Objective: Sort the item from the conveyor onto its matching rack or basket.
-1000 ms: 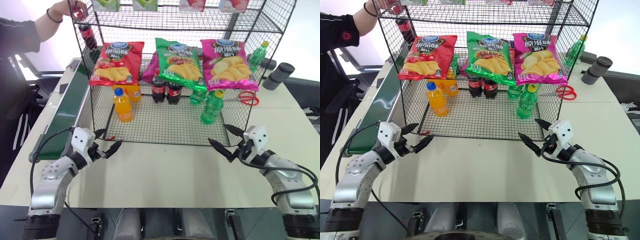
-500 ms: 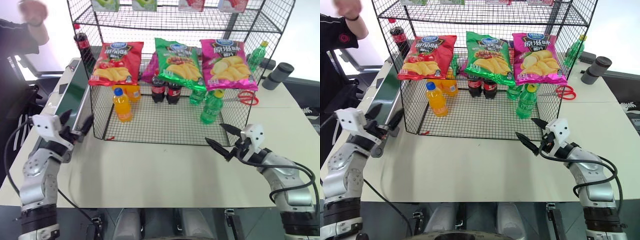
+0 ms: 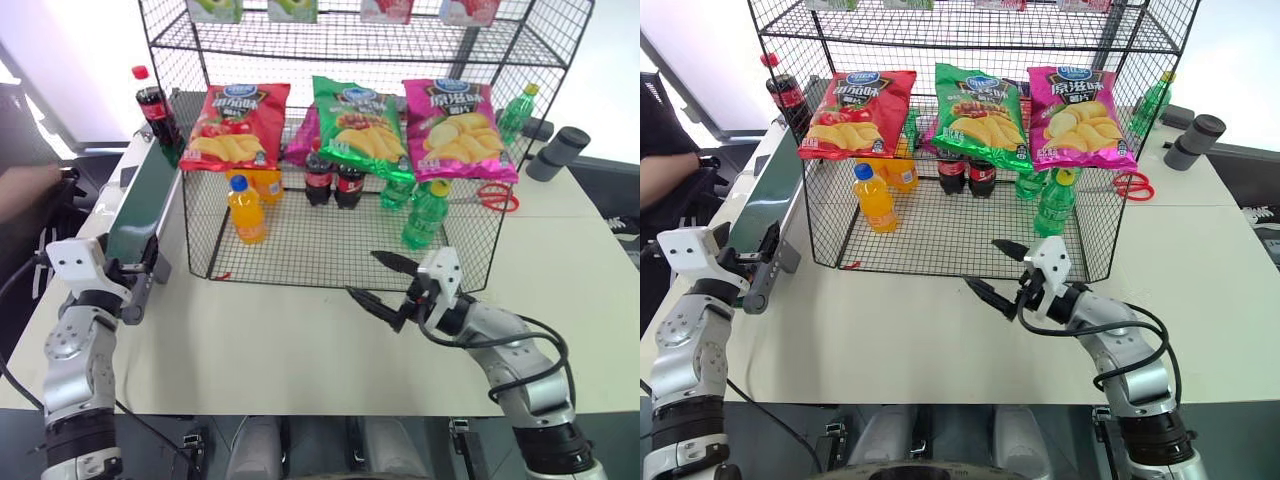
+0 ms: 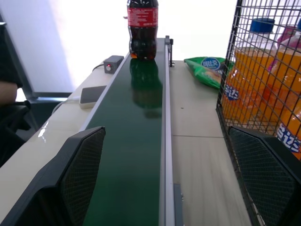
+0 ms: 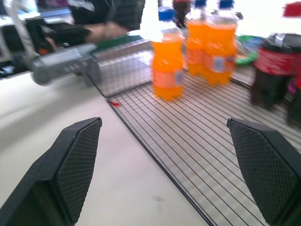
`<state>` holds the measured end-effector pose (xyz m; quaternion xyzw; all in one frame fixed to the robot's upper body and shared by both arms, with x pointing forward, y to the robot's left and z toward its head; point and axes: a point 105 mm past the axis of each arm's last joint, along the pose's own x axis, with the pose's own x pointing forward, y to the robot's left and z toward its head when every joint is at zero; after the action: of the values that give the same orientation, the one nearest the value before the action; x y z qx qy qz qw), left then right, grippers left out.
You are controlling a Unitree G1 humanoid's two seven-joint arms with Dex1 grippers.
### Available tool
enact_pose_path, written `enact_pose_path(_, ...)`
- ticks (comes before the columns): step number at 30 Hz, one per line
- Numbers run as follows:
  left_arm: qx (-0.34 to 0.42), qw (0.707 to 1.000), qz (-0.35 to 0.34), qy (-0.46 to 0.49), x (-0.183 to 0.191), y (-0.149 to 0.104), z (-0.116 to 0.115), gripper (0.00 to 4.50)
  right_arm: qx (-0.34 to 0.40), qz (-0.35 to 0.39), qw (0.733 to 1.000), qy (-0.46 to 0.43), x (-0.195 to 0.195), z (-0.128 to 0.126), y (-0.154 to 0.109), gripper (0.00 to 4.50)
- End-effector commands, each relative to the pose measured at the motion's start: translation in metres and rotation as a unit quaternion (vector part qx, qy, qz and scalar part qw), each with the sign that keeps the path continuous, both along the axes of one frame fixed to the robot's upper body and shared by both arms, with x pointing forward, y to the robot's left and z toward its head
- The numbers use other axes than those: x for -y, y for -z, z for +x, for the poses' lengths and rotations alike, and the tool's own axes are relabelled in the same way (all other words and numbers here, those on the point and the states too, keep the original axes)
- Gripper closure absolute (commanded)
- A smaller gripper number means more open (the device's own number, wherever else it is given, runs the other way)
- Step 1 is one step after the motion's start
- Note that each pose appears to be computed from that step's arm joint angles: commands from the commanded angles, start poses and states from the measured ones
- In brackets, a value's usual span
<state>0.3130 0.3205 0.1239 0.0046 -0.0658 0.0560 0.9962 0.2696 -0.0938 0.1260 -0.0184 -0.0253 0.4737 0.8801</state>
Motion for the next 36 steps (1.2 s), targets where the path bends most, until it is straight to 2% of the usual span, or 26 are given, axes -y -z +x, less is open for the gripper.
enact_pose_path(1, 0.024, 0.999, 0.016, -0.023, -0.009, -0.013, 0.000, 0.00, 0.028, 0.029, 0.998, -0.050, -0.020, -0.014, -0.018, 0.06)
enact_pose_path(8, 0.023, 0.999, 0.016, -0.032, -0.012, -0.011, 0.001, 0.00, 0.034, 0.041, 0.994, -0.096, -0.041, -0.030, -0.022, 0.06)
enact_pose_path(16, 0.028, 0.999, -0.011, -0.035, -0.013, -0.008, 0.003, 0.00, 0.030, 0.047, 0.992, -0.112, -0.045, -0.029, -0.022, 0.06)
enact_pose_path(24, 0.028, 0.996, -0.010, -0.078, -0.028, -0.008, 0.001, 0.00, 0.027, 0.055, 0.991, -0.117, -0.047, -0.030, -0.022, 0.06)
enact_pose_path(36, 0.029, 0.996, -0.010, -0.084, -0.031, -0.005, 0.003, 0.00, 0.023, 0.061, 0.991, -0.115, -0.047, -0.031, -0.023, 0.06)
